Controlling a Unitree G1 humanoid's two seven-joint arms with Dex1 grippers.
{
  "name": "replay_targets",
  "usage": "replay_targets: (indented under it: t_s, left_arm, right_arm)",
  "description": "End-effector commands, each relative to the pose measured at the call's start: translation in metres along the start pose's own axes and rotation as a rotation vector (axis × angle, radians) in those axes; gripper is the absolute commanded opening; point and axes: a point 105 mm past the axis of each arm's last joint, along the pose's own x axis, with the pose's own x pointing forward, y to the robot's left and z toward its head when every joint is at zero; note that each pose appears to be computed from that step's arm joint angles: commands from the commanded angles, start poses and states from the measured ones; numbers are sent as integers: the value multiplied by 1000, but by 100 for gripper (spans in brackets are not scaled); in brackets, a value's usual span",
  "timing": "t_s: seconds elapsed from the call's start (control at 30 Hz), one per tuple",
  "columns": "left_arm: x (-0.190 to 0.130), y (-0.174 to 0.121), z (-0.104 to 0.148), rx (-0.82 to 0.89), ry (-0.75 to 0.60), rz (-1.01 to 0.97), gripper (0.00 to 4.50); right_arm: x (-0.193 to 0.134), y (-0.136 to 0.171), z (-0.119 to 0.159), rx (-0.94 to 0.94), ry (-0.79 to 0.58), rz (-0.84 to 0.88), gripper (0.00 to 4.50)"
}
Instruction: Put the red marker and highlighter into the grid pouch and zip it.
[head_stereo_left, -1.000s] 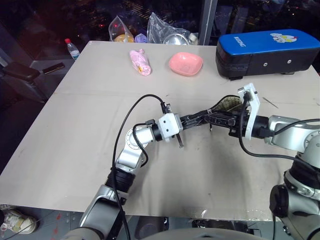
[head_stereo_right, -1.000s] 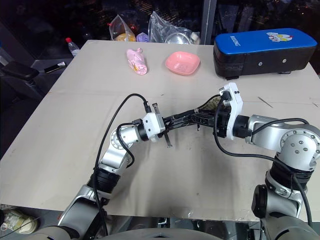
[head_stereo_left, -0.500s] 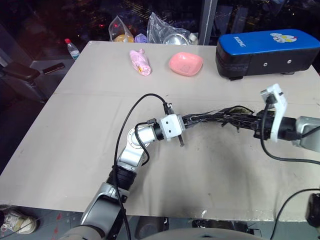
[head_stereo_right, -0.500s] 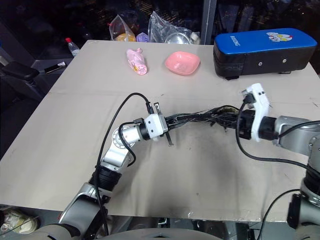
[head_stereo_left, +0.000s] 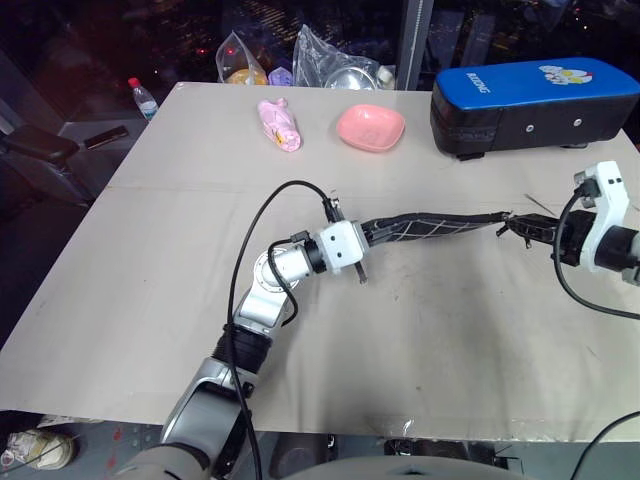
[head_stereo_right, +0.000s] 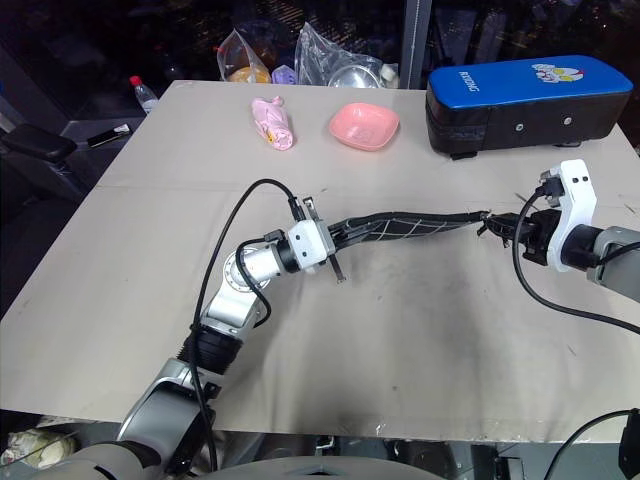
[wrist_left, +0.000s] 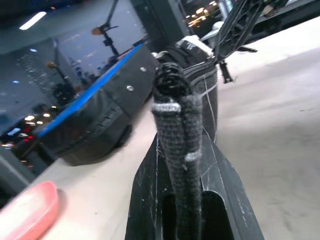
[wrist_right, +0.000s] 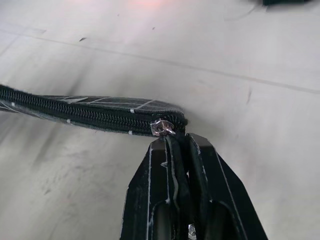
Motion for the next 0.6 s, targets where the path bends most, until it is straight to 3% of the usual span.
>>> replay_targets:
  t_s: [0.03, 0.17, 0.2, 0.27, 0.37, 0.53, 0.6]
  left_arm:
    - [-11, 26, -1, 55, 16, 109, 0]
    - [-13, 35, 3, 94, 15, 118, 0]
    - [-13, 35, 4, 100, 14, 109, 49]
    - [-15, 33, 3, 102, 24, 88, 96]
    - [-26, 26, -7, 94, 67, 62, 211]
    - [-69, 18, -11, -96, 117, 130, 421]
    - [-83, 9, -10, -169, 137, 124, 437]
  right_arm:
    - [-7, 0, 20, -120, -133, -26, 9]
    - [-4, 13, 17, -241, -156, 26, 144]
    - [-4, 12, 16, -284, -159, 11, 208]
    - [-3, 9, 13, -361, -152, 4, 316]
    - [-3, 3, 2, -415, -133, 10, 424]
    - [-11, -8, -33, -461, -114, 34, 425]
    - [-13, -12, -39, -442, -124, 31, 425]
